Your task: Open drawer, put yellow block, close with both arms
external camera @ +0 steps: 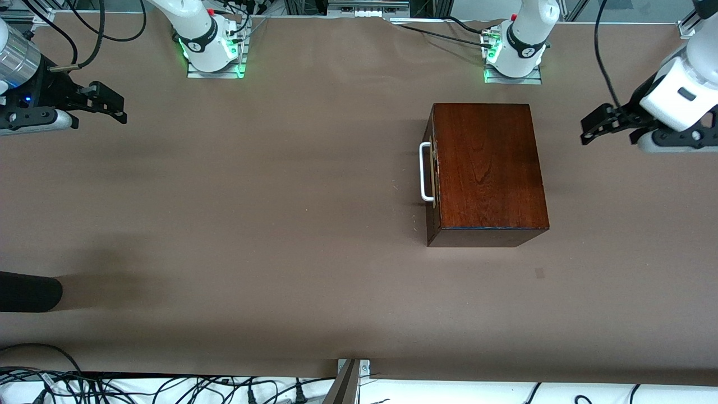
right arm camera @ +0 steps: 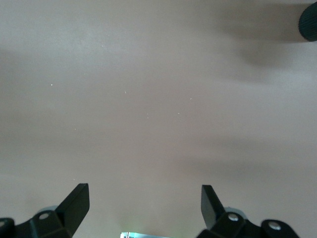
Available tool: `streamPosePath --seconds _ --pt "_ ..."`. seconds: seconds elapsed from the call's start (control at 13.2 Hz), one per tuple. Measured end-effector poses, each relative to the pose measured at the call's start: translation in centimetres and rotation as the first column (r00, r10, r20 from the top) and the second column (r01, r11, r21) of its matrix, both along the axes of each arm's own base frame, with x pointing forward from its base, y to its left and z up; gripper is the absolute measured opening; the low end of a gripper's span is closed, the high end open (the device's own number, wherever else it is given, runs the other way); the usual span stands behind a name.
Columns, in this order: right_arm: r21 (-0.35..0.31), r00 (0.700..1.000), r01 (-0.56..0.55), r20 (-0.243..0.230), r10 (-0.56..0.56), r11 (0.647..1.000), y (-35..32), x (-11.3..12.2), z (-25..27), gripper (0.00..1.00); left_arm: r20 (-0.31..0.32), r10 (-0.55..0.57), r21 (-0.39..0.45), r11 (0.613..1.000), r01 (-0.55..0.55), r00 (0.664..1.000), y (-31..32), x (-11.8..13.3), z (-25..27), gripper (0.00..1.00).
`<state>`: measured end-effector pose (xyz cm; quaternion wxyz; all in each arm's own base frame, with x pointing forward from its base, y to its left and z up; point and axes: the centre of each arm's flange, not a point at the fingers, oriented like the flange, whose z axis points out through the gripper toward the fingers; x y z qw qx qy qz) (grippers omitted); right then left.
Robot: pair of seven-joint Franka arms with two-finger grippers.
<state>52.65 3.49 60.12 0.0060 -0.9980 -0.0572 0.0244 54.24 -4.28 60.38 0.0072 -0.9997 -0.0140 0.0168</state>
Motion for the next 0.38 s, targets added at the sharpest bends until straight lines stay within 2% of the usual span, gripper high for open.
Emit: streamPosePath --seconds 0.15,0.38 --pt "0.000 1.000 0.000 0.000 0.000 1.000 0.0 0.0 0.0 1.00 0.005 -0.057 0.022 0.998 0.057 0.998 0.4 0.0 -1.1 1.00" --pt "0.000 1.000 0.000 0.000 0.000 1.000 0.0 0.0 0.0 1.00 0.003 -0.075 0.023 0.997 0.075 0.997 0.3 0.1 -1.8 1.00"
